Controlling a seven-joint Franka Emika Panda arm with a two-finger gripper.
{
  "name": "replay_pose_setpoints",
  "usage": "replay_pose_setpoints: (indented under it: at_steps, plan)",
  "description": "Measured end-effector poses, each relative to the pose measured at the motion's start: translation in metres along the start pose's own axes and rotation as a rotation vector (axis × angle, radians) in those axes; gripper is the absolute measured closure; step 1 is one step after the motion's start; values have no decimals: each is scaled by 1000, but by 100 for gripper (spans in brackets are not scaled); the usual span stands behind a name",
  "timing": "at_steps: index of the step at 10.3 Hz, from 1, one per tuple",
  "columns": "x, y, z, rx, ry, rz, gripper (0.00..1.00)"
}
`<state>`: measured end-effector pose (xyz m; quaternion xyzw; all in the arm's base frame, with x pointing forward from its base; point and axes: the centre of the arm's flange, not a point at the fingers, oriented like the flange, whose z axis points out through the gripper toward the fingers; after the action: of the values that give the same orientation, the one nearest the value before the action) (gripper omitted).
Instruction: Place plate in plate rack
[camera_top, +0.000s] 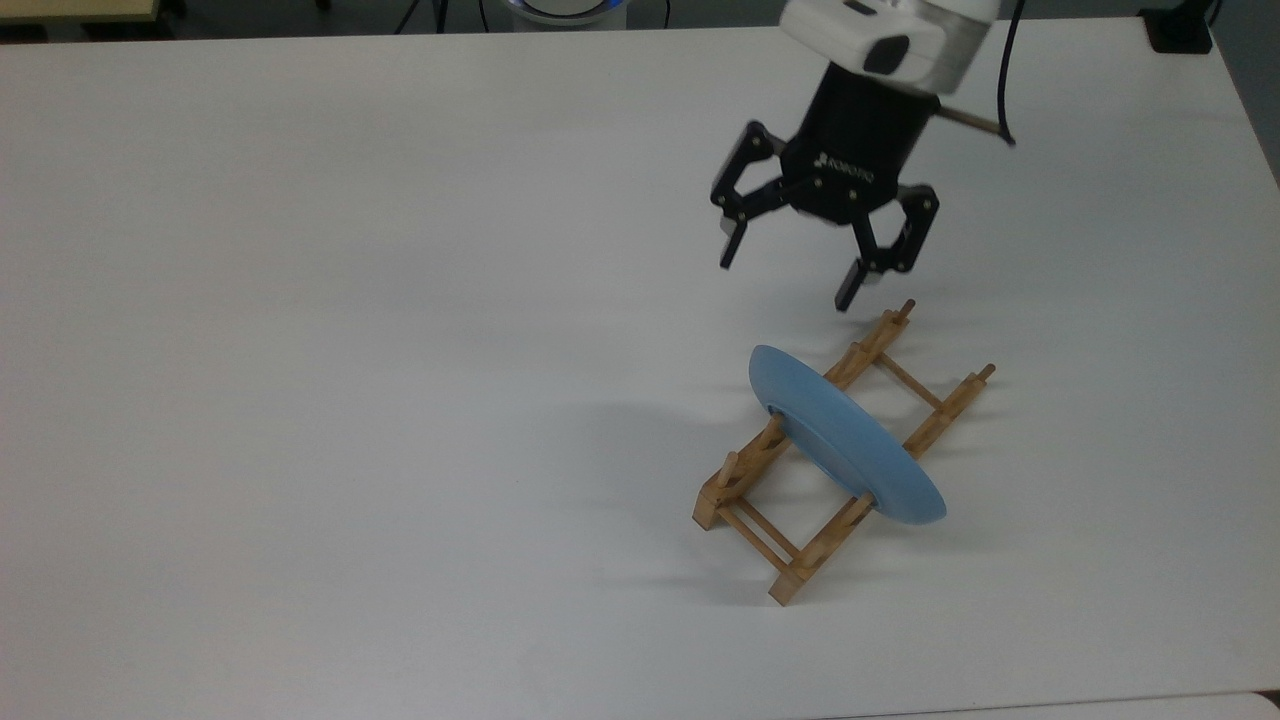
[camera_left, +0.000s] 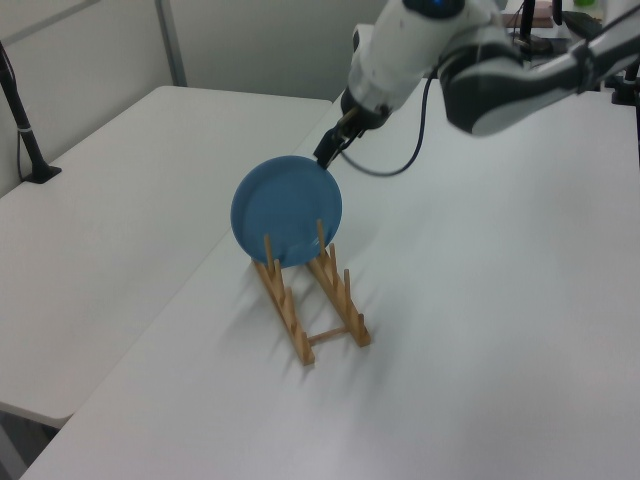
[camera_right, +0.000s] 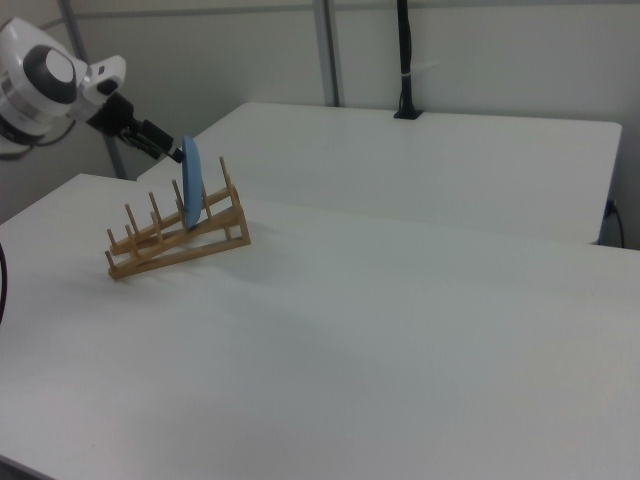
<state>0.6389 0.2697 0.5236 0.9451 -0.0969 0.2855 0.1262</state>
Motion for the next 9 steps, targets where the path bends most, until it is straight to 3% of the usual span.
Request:
replay_pose_setpoints:
  at_steps: [4,7,9]
  plan:
    - [16,115,-29,131,-411,-169,0]
    - [18,216,-23,230,-547,-234,0]
    - [4,257,-17,234,-579,-234,0]
